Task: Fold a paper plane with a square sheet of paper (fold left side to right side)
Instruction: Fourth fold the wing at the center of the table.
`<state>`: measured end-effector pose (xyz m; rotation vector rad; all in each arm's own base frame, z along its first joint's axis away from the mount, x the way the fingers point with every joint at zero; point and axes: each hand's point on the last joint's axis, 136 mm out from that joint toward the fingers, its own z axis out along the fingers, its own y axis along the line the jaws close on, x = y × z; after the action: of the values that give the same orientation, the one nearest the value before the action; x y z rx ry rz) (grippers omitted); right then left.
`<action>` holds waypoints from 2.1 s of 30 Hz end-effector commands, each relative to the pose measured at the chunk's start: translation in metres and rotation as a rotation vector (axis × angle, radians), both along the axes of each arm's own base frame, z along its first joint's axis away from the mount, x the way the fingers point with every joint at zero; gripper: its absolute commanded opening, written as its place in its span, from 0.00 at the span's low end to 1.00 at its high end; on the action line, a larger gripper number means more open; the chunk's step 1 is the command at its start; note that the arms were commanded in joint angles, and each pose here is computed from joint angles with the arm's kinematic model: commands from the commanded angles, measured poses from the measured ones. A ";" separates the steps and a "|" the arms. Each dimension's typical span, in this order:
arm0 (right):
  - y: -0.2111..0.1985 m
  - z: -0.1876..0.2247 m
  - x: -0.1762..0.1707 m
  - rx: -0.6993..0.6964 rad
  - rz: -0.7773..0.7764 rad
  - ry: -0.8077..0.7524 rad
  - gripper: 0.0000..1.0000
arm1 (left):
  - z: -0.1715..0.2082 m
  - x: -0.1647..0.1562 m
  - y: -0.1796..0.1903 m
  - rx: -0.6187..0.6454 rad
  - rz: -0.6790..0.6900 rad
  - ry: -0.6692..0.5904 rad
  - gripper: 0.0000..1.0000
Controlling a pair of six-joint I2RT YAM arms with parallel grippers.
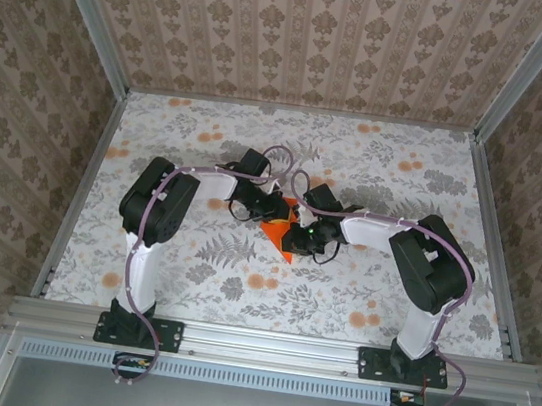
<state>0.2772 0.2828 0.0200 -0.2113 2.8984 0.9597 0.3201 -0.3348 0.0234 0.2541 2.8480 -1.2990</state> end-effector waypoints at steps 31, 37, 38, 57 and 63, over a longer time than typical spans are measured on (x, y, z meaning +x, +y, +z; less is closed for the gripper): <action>-0.033 -0.025 -0.064 -0.109 0.010 0.182 0.07 | -0.037 -0.019 0.027 0.148 0.026 0.092 0.14; -0.037 -0.024 -0.070 -0.112 0.011 0.191 0.04 | -0.036 -0.019 0.026 0.147 0.026 0.092 0.14; -0.037 -0.024 -0.071 -0.112 0.011 0.193 0.03 | -0.036 -0.019 0.027 0.148 0.026 0.093 0.14; -0.011 0.040 -0.046 0.083 0.017 0.060 0.01 | -0.032 -0.018 0.026 0.142 0.025 0.083 0.15; -0.004 0.035 -0.006 0.069 -0.066 -0.008 0.01 | -0.032 -0.018 0.025 0.143 0.024 0.084 0.15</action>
<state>0.2461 0.2734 0.0529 -0.1813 2.8901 1.0547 0.3151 -0.3338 0.0231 0.2491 2.8713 -1.3066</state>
